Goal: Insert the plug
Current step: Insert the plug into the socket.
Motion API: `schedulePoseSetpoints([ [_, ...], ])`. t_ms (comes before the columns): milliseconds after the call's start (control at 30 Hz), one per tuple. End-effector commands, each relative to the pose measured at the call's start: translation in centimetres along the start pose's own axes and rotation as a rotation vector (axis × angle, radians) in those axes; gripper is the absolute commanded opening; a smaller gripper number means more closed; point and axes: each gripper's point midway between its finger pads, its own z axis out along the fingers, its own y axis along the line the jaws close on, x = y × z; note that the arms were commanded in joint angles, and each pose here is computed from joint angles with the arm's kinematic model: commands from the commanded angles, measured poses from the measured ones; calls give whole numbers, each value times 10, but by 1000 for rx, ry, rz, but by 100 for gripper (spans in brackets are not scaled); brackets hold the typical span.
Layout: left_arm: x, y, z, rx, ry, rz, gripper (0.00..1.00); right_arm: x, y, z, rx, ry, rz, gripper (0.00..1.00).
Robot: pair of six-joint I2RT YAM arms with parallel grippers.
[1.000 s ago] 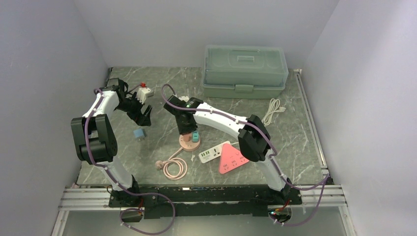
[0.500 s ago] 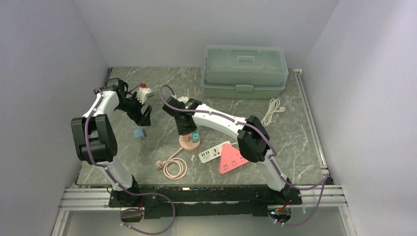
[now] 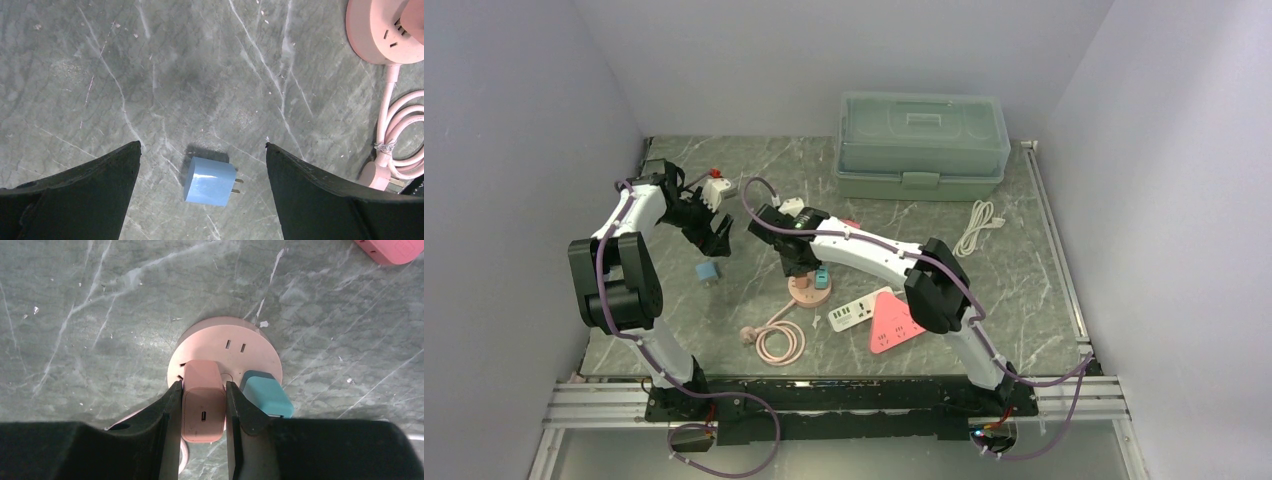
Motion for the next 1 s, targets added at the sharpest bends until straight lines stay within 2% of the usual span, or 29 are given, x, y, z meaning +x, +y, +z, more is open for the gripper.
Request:
schedulePoseSetpoints([
  [0,-2,-3,-5,3,-13,18,100,16,-17,14,95,19,1,0],
  [533,-7,-4,-9,9,-27,23,100,46,-28,33,168,72,-6,0],
  [967,-10,-1,-12,-2,-24,16,100,75,-27,55,184,139,-81,0],
])
